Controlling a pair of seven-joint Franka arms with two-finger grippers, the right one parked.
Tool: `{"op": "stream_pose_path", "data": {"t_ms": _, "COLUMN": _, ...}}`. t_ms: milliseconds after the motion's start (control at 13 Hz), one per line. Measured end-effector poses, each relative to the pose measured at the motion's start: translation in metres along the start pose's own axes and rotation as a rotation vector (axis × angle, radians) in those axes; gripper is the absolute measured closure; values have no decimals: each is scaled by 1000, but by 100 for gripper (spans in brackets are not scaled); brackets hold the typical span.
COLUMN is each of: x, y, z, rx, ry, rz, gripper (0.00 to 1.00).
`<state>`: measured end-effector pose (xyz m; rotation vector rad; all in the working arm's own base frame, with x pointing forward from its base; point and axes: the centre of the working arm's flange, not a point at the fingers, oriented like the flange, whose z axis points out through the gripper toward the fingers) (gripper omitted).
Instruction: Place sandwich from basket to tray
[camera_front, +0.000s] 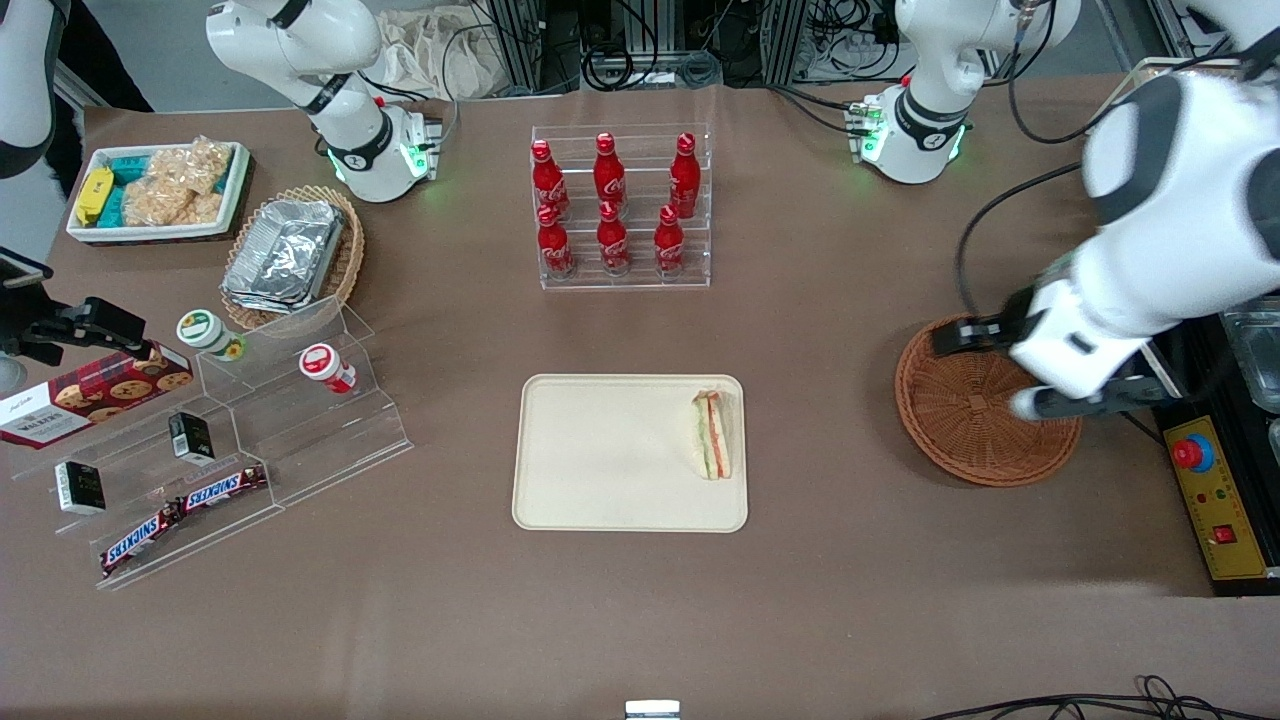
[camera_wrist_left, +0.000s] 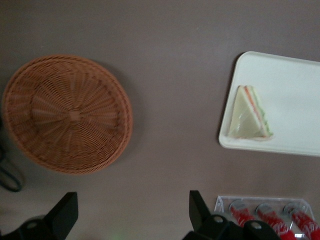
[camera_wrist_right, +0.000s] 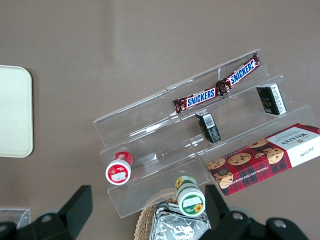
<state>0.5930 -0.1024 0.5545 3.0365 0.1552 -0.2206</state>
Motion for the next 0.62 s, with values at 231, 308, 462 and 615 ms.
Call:
{"op": "stream_pose_path", "data": {"t_ms": 231, "x": -28, "y": -53, "z": -37, "rx": -10, "ry": -24, "rz": -13, "gripper": 0}}
{"op": "stream_pose_path", "data": {"t_ms": 308, "x": -40, "y": -61, "z": -45, "rx": -11, "ry": -15, "rz": -3, "gripper": 0}}
{"op": "stream_pose_path", "data": {"t_ms": 462, "x": -60, "y": -59, "z": -50, "rx": 27, "ry": -4, "rz": 19, "gripper": 0}}
{"op": "stream_pose_path", "data": {"t_ms": 615, "x": -64, "y": -43, "z": -48, "rx": 55, "ry": 2, "rz": 48, "gripper": 0}}
